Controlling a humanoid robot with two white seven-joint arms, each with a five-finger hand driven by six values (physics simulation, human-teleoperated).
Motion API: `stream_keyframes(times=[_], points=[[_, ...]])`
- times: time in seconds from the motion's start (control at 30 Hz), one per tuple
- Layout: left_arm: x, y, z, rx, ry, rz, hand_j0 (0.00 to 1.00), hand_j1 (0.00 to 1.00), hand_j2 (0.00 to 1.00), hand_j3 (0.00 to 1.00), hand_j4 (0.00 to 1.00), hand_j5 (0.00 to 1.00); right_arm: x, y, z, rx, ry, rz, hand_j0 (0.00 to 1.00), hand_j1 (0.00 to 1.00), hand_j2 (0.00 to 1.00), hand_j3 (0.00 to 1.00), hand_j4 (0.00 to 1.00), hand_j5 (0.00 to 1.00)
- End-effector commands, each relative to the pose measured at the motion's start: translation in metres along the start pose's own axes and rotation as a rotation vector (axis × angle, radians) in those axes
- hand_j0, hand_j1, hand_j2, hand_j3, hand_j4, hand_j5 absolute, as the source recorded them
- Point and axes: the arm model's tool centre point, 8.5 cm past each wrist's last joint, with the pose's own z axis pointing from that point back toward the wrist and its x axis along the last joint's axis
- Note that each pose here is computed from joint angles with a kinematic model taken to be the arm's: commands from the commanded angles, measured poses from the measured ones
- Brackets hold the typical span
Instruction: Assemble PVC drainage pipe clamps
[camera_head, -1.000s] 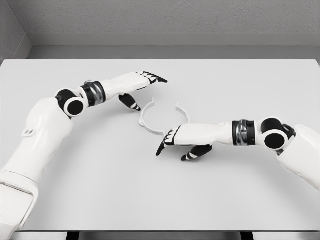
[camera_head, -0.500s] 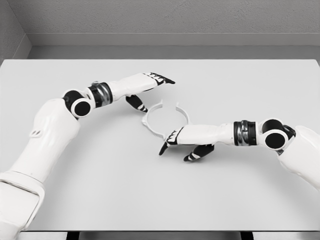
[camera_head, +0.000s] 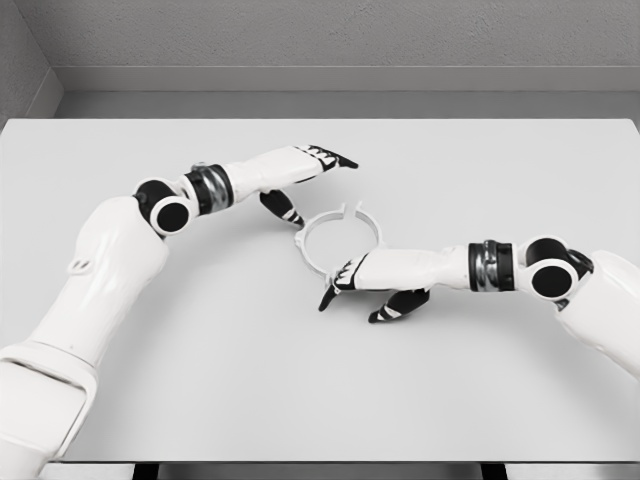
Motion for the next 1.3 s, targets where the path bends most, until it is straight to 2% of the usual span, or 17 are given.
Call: stream_keyframes(times=[0.0,0.17,0.3,0.37,0.43,0.47,0.57,0.63,0.67,0.77,0.83,0.9,1.03,1.13,1.27], points=[[-0.004,0.002,0.004,0.006,0.009,0.006,1.0,1.0,1.0,1.0,1.0,1.0,0.006,-0.004,0.007,-0.001,-0.005,0.017,0.76,0.76,0.76,0.76,0.76,0.76],[-0.014,0.002,0.014,0.002,0.033,0.003,1.0,1.0,1.0,1.0,1.0,1.0,0.015,-0.009,0.029,0.007,0.006,0.06,0.76,0.76,0.76,0.76,0.76,0.76],[-0.015,-0.003,0.016,-0.002,0.037,0.008,1.0,1.0,1.0,1.0,1.0,1.0,0.036,-0.039,0.068,-0.032,0.033,0.162,0.76,0.76,0.76,0.76,0.76,0.76],[-0.015,-0.005,0.016,-0.004,0.037,0.013,1.0,1.0,1.0,1.0,1.0,1.0,0.033,-0.056,0.085,-0.078,0.076,0.195,0.76,0.76,0.76,0.76,0.76,0.76],[-0.015,-0.006,0.016,-0.006,0.038,0.015,1.0,1.0,1.0,1.0,1.0,1.0,0.014,-0.069,0.105,-0.108,0.162,0.201,0.76,0.76,0.76,0.76,0.76,0.76],[-0.015,-0.006,0.016,-0.006,0.037,0.013,1.0,1.0,1.0,1.0,1.0,1.0,0.006,-0.071,0.107,-0.097,0.204,0.223,0.76,0.76,0.76,0.76,0.76,0.76],[-0.015,-0.013,0.016,-0.012,0.037,0.023,1.0,1.0,1.0,1.0,1.0,1.0,-0.02,-0.08,0.098,-0.065,0.303,0.27,0.75,0.75,0.75,0.75,0.75,0.75],[-0.014,-0.015,0.016,-0.015,0.036,0.024,1.0,1.0,1.0,1.0,1.0,1.0,-0.032,-0.09,0.089,-0.034,0.362,0.325,0.75,0.75,0.75,0.75,0.75,0.75],[-0.015,-0.015,0.016,-0.014,0.037,0.026,1.0,1.0,1.0,1.0,1.0,1.0,-0.033,-0.097,0.084,-0.016,0.384,0.367,0.75,0.75,0.75,0.75,0.75,0.75],[-0.014,-0.012,0.016,-0.011,0.035,0.021,1.0,1.0,1.0,1.0,1.0,1.0,-0.039,-0.097,0.064,0.059,0.439,0.458,0.75,0.75,0.75,0.75,0.75,0.75],[-0.013,-0.006,0.015,-0.001,0.03,0.014,1.0,1.0,1.0,1.0,1.0,1.0,-0.044,-0.103,0.063,0.101,0.487,0.51,0.76,0.76,0.76,0.76,0.76,0.76],[-0.013,-0.005,0.015,0.001,0.029,0.014,1.0,1.0,1.0,1.0,1.0,1.0,-0.05,-0.107,0.068,0.119,0.524,0.522,0.75,0.75,0.75,0.75,0.75,0.75],[-0.01,-0.005,0.013,0.004,0.02,0.015,1.0,1.0,1.0,1.0,1.0,1.0,-0.052,-0.104,0.055,0.173,0.539,0.567,0.75,0.75,0.75,0.75,0.75,0.75],[-0.006,0.0,0.013,0.015,0.008,0.0,1.0,1.0,1.0,1.0,1.0,1.0,-0.055,-0.095,0.047,0.216,0.535,0.576,0.75,0.75,0.75,0.75,0.75,0.75],[-0.011,-0.001,0.019,0.009,0.02,-0.005,1.0,1.0,1.0,1.0,1.0,1.0,-0.062,-0.089,0.035,0.248,0.546,0.577,0.75,0.75,0.75,0.75,0.75,0.75]])
